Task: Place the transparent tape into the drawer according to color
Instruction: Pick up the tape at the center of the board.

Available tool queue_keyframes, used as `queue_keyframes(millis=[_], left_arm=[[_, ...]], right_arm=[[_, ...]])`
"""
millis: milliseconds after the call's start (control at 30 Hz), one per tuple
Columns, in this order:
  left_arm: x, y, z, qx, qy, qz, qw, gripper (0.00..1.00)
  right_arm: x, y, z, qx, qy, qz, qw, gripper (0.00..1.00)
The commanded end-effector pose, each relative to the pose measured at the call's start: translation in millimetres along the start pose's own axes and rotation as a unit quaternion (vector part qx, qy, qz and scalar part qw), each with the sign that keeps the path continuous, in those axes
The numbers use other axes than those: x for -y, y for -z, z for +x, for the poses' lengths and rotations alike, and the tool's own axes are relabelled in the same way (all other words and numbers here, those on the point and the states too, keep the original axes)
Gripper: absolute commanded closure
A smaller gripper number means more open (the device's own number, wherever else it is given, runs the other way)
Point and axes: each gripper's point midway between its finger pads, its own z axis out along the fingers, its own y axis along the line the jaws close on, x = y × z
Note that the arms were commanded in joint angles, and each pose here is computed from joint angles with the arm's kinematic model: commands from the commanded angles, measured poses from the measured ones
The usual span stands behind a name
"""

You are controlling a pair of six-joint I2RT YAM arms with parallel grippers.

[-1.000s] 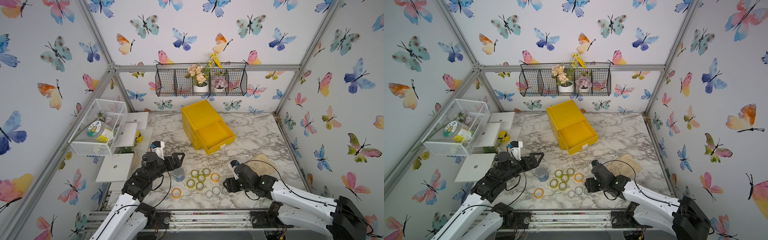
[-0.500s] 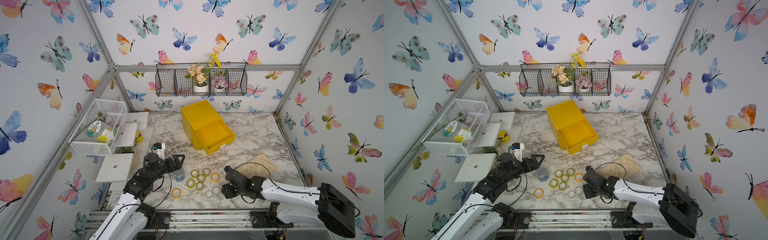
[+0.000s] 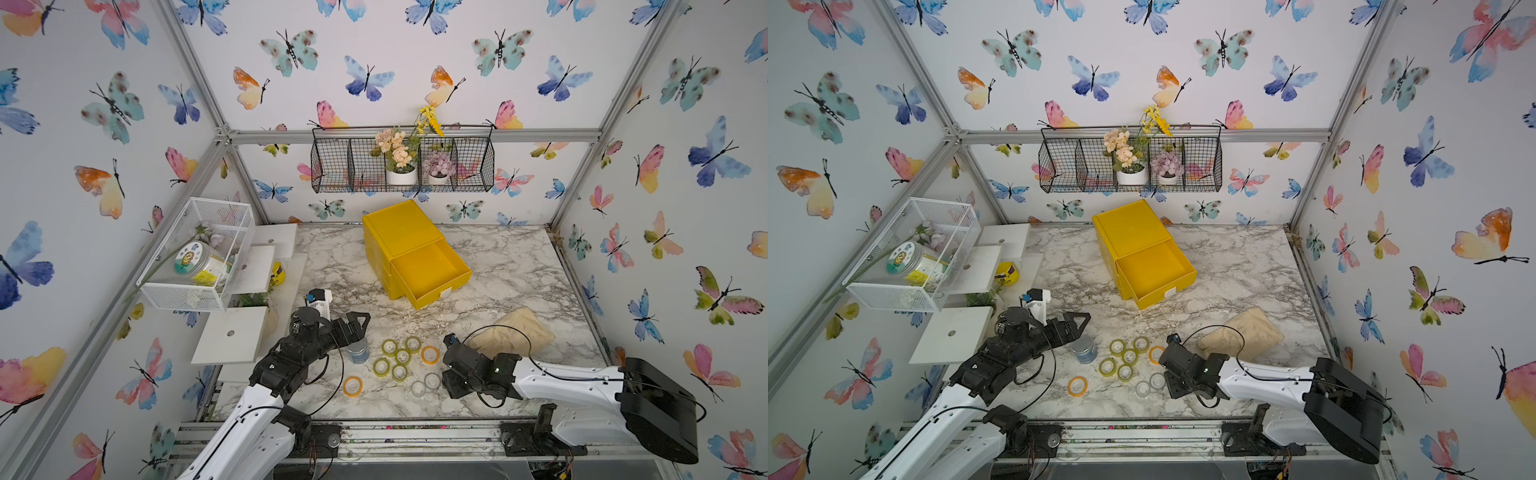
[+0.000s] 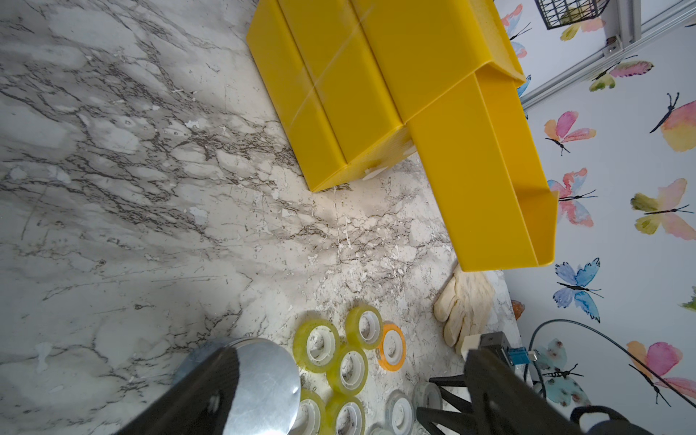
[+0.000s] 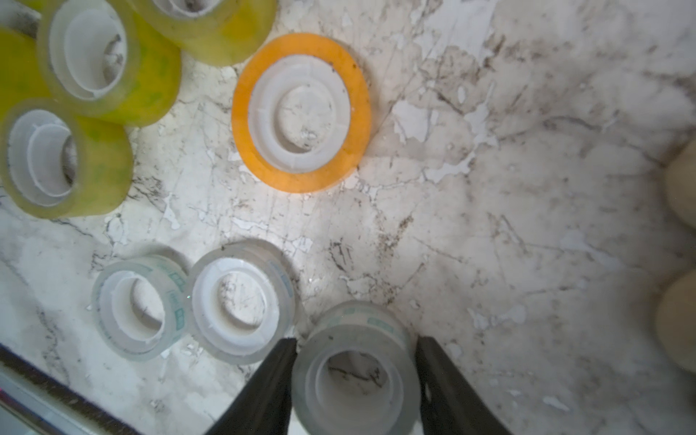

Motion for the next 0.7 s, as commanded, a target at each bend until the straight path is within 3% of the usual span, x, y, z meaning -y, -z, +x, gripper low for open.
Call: queue_keyframes(millis=[0, 300, 467, 667], left_arm=[[2.5, -0.9, -1.3, 0.003, -0.008, 0.007, 1.0, 0.01], [1.8, -1.6, 0.4, 0.0, -0.009, 0.006, 1.0, 0.01], [3.7, -0.5, -1.2, 0.001, -0.012, 0.008, 1.0, 0.01], [8.1, 3.3, -5.7, 0.008, -0.019, 0.012, 1.0, 0.01]], right_arm=[[8.2, -7.0, 12.2, -0.017, -0.009, 0.016, 1.0, 0.53], [-21.5, 37.8, -32.2, 0.062, 0.007, -0.049, 0.997, 0.57], [-57.8, 79.4, -60.7, 0.115, 0.047, -0.136, 0.983, 0.57], [-89.0, 138.9, -108.0, 0.188, 0.094, -0.177, 0.962, 0.57]])
